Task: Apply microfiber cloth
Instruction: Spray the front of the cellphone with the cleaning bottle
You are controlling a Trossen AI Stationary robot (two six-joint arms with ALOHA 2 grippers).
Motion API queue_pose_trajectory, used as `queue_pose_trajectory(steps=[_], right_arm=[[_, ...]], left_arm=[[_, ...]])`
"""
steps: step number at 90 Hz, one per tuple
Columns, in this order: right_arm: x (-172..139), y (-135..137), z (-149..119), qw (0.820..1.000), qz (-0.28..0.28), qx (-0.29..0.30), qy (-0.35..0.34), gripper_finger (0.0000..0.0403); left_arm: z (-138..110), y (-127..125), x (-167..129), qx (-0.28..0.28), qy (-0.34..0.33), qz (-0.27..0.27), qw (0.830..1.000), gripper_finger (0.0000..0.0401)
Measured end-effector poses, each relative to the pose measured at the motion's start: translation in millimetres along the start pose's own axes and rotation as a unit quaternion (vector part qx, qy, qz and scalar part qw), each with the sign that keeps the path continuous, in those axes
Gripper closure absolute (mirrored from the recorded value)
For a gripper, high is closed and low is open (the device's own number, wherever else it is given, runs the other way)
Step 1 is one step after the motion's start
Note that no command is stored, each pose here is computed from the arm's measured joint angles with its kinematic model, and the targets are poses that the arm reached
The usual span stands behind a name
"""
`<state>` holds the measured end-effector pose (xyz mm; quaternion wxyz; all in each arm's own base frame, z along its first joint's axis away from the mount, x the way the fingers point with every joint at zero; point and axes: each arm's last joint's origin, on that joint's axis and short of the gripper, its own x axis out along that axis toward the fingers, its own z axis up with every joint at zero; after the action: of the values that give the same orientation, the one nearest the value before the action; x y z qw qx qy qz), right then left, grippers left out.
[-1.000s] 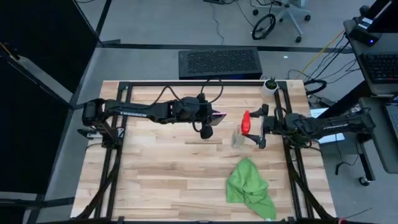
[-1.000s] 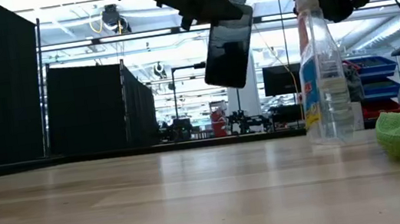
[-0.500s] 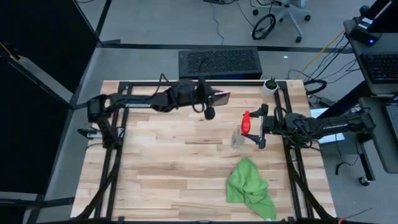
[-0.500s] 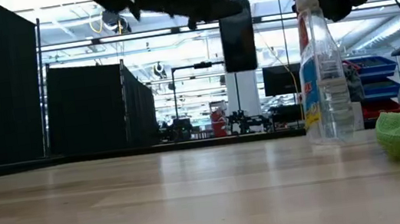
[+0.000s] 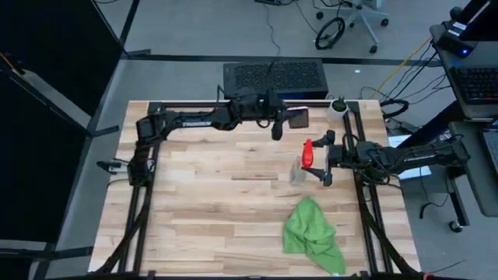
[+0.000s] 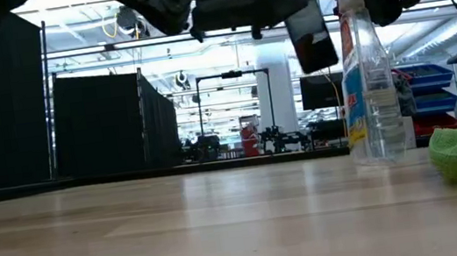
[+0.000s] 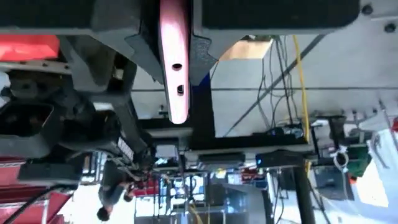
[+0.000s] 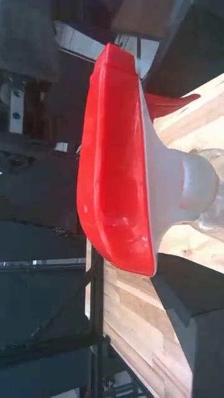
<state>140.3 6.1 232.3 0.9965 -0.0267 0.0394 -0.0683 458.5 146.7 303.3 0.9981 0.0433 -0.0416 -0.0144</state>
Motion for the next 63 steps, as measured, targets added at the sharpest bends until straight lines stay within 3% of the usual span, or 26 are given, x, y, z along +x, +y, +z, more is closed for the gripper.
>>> queue_pose_trajectory(steps=[33, 63], right_arm=[[0.0, 0.0, 0.0, 1.0, 0.0, -0.003, 0.0, 0.0026], [0.1, 0.8, -0.4, 1.0, 0.013, -0.01, 0.001, 0.0124]], left_arm=[[-1.8, -7.9, 9.3, -0.002, 0.004, -0.014, 1.0, 0.0386], [-0.9, -9.7, 9.9, 0.002, 0.0, -0.016, 1.0, 0.0386]])
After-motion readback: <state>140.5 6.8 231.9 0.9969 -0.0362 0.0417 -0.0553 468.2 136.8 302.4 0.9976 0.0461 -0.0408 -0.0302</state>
